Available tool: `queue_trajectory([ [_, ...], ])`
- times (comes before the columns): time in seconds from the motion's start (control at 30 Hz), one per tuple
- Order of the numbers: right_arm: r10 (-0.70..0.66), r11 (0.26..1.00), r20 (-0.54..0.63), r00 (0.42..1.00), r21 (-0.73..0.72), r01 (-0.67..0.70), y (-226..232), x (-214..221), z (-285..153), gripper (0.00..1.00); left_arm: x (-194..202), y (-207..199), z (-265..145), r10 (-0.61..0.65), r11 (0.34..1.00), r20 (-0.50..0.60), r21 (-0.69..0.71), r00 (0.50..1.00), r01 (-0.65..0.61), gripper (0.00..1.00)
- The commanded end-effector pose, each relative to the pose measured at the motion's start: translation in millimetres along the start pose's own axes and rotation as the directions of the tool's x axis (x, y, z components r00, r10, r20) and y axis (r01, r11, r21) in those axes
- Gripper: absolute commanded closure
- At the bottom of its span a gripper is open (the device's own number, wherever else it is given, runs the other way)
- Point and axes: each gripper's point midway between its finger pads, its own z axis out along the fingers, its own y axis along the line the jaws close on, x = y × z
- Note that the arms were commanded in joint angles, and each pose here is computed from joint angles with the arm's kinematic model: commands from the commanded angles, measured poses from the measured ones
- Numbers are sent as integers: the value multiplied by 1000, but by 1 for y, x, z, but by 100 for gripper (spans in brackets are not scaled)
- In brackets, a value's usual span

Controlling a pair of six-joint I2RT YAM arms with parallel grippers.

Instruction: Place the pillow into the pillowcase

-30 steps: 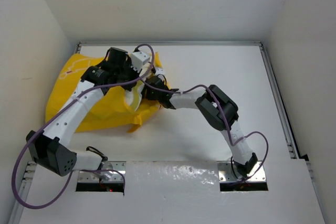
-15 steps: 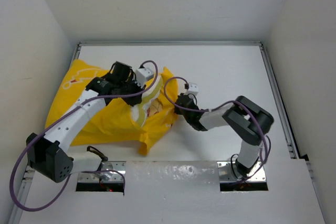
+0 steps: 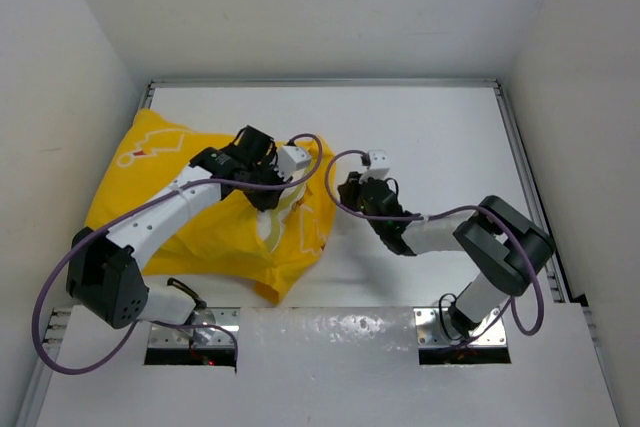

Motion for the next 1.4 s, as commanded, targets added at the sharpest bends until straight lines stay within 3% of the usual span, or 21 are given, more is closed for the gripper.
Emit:
queue_trajectory([
  [0.0, -109, 962, 9, 994, -252, 108, 70, -24, 8, 61, -37, -4, -10, 44, 999, 117, 19, 992, -47, 100],
  [0.1, -65, 959, -39, 997, -279, 52, 82, -11, 17, 36, -41, -1, -15, 45, 999, 134, -1, 990, -46, 100],
  [0.13, -59, 960, -58, 997, -278, 40, 82, -6, 20, 34, -42, -1, -17, 45, 999, 139, -3, 989, -45, 100],
  [0.37, -91, 963, -236, 968, -269, 25, 104, 48, 43, 32, -47, 0, -25, 46, 999, 165, -19, 985, -44, 100],
  [0.57, -87, 977, -296, 951, -211, 24, 112, 71, 62, 31, -49, -3, -28, 41, 999, 179, -4, 983, -41, 100],
  [0.6, -90, 986, -345, 934, -165, 34, 101, 89, 65, 37, -50, -5, -30, 43, 999, 184, 0, 982, -44, 100],
  [0.63, -74, 991, -353, 932, -127, 30, 95, 91, 68, 49, -51, -6, -32, 43, 999, 186, 3, 982, -45, 100],
  [0.67, -24, 999, -341, 940, -46, 9, 81, 88, 75, 86, -49, -7, -33, 43, 999, 179, 5, 983, -45, 100],
  [0.7, 8, 1000, -340, 940, 0, -8, 69, 89, 75, 100, -48, -7, -36, 51, 999, 180, 3, 982, -52, 100],
  [0.87, 345, 932, -116, 931, 163, -325, -21, 24, 69, 100, -23, -7, -35, 96, 995, 121, -16, 988, -95, 100],
  [0.97, 429, 885, 62, 901, 170, -433, -59, -29, 62, 100, 27, -12, -1, 144, 989, -64, -13, 987, -145, 100],
  [1.13, 348, 932, 198, 916, 30, -361, -42, -111, 47, 100, 80, -16, 50, 173, 985, -253, 69, 952, -161, 100],
  [1.37, 346, 929, 237, 908, -223, -295, 5, -159, 10, 100, 52, -14, 85, 195, 977, -229, 129, 954, -169, 100],
])
